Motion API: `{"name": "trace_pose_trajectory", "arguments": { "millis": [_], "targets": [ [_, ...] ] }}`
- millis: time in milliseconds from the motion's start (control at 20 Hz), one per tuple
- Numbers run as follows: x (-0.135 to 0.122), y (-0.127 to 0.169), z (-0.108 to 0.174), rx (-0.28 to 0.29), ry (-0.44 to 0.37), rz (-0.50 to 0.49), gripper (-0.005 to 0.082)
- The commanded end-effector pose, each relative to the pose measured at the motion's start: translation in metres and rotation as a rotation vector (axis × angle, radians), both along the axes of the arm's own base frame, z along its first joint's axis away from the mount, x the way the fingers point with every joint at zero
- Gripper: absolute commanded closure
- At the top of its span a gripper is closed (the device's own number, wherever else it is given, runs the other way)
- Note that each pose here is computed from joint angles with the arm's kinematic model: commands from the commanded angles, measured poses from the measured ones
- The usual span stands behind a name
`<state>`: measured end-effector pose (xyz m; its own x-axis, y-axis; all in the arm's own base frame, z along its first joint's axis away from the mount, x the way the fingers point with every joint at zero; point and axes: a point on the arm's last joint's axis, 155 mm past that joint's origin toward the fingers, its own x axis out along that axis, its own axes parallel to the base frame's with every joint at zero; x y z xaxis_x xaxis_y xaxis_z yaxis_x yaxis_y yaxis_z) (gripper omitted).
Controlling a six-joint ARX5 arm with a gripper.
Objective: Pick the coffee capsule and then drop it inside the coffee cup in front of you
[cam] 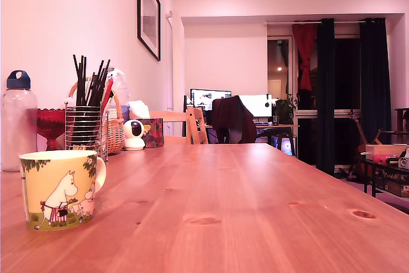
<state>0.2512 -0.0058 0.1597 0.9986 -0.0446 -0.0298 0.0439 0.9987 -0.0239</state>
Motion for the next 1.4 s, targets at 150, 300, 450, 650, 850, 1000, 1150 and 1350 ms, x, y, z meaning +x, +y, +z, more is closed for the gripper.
{"name": "trace_pose_trajectory", "arguments": {
  "millis": [150,300,450,650,850,1000,1150,1350],
  "targets": [
    [-0.004,0.002,0.028,-0.108,-0.057,0.011,0.0793],
    [-0.002,0.002,0.035,-0.146,-0.038,0.015,0.0793],
    [0.008,0.001,0.015,-0.147,0.055,0.011,0.0793],
    [0.020,-0.002,-0.003,-0.148,0.136,0.000,0.0793],
    [0.034,-0.003,-0.013,-0.149,0.181,-0.004,0.0793],
    [0.043,-0.004,-0.027,-0.136,0.225,-0.010,0.0793],
    [0.053,-0.005,-0.027,-0.104,0.209,-0.024,0.0728],
    [0.062,-0.019,-0.036,-0.035,0.217,-0.110,0.0186]
  ]
}}
